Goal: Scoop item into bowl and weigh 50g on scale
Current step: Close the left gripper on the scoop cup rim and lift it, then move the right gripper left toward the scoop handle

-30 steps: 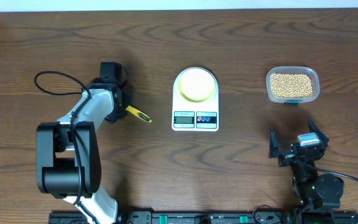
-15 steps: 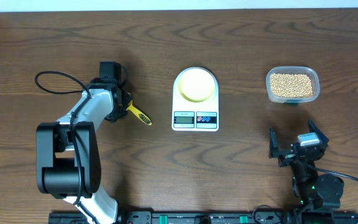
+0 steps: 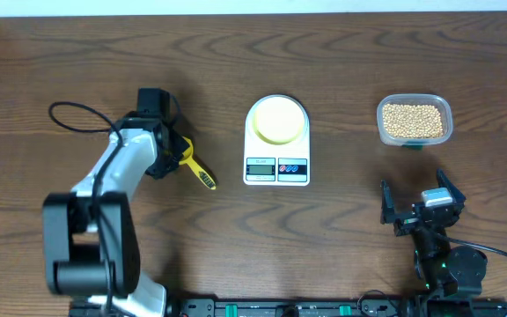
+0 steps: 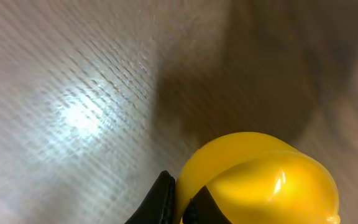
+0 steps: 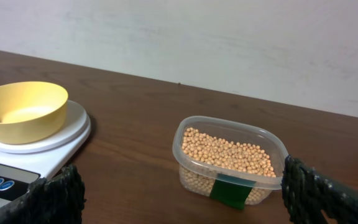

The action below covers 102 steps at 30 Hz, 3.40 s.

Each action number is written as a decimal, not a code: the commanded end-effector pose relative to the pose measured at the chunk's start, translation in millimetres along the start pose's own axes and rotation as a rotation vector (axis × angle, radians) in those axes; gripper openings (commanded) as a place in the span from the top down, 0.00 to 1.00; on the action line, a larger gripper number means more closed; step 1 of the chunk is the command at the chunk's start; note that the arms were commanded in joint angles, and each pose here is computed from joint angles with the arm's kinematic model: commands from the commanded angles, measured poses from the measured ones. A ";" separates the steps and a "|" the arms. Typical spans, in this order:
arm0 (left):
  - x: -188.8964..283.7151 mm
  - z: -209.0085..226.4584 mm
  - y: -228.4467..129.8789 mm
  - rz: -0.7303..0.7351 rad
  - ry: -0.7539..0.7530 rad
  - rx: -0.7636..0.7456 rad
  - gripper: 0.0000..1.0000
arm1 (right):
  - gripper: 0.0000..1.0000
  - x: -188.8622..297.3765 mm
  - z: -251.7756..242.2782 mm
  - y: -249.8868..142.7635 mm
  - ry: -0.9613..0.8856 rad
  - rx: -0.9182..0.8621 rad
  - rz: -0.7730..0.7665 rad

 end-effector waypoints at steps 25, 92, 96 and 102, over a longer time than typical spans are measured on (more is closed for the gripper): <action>149.7 66.4 -21.6 -0.169 -0.149 0.340 0.93 | 0.01 0.0 1.2 -0.4 0.010 0.011 0.000; 149.8 82.0 -31.9 -0.120 -0.062 0.391 0.93 | 0.01 -20.4 23.2 70.8 0.721 -1.072 0.598; 149.3 85.9 -34.3 -0.109 -0.038 0.467 0.93 | 0.01 -17.6 28.5 69.5 0.801 -1.115 0.639; 148.9 88.2 -38.6 -0.071 -0.021 0.465 0.93 | 0.01 -11.9 33.4 64.1 0.823 -1.150 0.692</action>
Point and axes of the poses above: each gripper's point midway between its finger pads, its own x axis back along the fingers, its own z axis along the line the jaws close on, y = z × x, the point moved 9 cm from there along x, back along the fingers, and after that the axes turned 13 degrees about x, right-handed, at the moved point
